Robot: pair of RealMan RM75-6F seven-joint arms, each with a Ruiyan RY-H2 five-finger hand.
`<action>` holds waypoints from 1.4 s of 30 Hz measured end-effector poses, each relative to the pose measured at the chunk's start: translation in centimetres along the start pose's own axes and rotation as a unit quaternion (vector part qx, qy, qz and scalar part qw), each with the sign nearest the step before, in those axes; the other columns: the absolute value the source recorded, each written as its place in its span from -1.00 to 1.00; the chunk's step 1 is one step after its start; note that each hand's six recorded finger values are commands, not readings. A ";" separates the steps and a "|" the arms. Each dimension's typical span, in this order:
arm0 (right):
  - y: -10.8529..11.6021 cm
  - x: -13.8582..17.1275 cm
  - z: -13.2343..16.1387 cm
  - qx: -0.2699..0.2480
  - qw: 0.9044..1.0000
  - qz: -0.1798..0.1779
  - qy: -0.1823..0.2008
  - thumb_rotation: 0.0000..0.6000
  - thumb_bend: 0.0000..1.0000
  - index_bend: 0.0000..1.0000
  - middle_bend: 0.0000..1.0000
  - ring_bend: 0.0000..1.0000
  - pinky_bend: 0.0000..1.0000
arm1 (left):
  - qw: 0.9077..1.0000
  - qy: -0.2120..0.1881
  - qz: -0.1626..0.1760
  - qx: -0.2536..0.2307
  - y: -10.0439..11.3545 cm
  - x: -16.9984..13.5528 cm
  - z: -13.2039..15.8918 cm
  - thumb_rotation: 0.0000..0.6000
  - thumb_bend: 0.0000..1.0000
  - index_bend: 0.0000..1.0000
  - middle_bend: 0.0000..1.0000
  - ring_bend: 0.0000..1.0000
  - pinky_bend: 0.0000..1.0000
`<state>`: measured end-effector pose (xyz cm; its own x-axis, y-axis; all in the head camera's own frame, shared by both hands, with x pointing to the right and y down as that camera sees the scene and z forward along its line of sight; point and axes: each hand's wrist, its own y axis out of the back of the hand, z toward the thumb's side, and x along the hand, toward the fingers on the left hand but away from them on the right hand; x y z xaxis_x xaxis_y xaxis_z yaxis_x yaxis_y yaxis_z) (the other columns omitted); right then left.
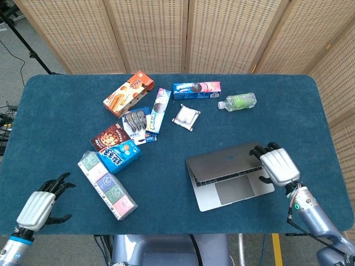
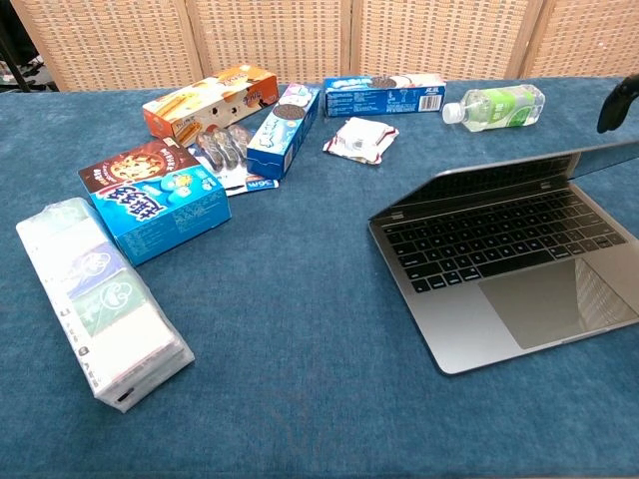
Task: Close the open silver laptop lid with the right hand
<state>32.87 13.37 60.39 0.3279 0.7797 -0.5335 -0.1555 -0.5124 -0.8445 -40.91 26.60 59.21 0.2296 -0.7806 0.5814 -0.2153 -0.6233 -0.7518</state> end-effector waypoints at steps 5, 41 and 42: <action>-0.5 0.4 -0.4 -0.002 1.000 0.008 -0.005 1.00 -0.97 -0.41 -0.40 -0.09 -0.49 | 1.000 0.000 -0.002 0.001 -0.1 0.0 0.0 1.00 -0.98 -0.44 -0.74 -0.57 -0.63; -3.9 3.0 -3.9 -0.012 0.997 0.053 -0.053 1.00 -0.97 -0.41 -0.40 -0.09 -0.49 | 1.000 -0.017 -0.006 0.001 0.1 -0.6 0.9 1.00 -0.98 -0.44 -0.74 -0.57 -0.63; -4.1 3.0 -4.1 -0.012 0.997 0.055 -0.055 1.00 -0.97 -0.41 -0.41 -0.09 -0.49 | 1.000 -0.017 -0.006 0.001 0.1 -0.6 0.9 1.00 -0.98 -0.44 -0.74 -0.57 -0.63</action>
<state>38.30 16.39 62.46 0.2064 0.7517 -0.6264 -0.1614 -0.6053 -0.7795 -40.22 27.06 58.51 0.2651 -0.7705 0.5796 -0.2103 -0.6329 -0.7452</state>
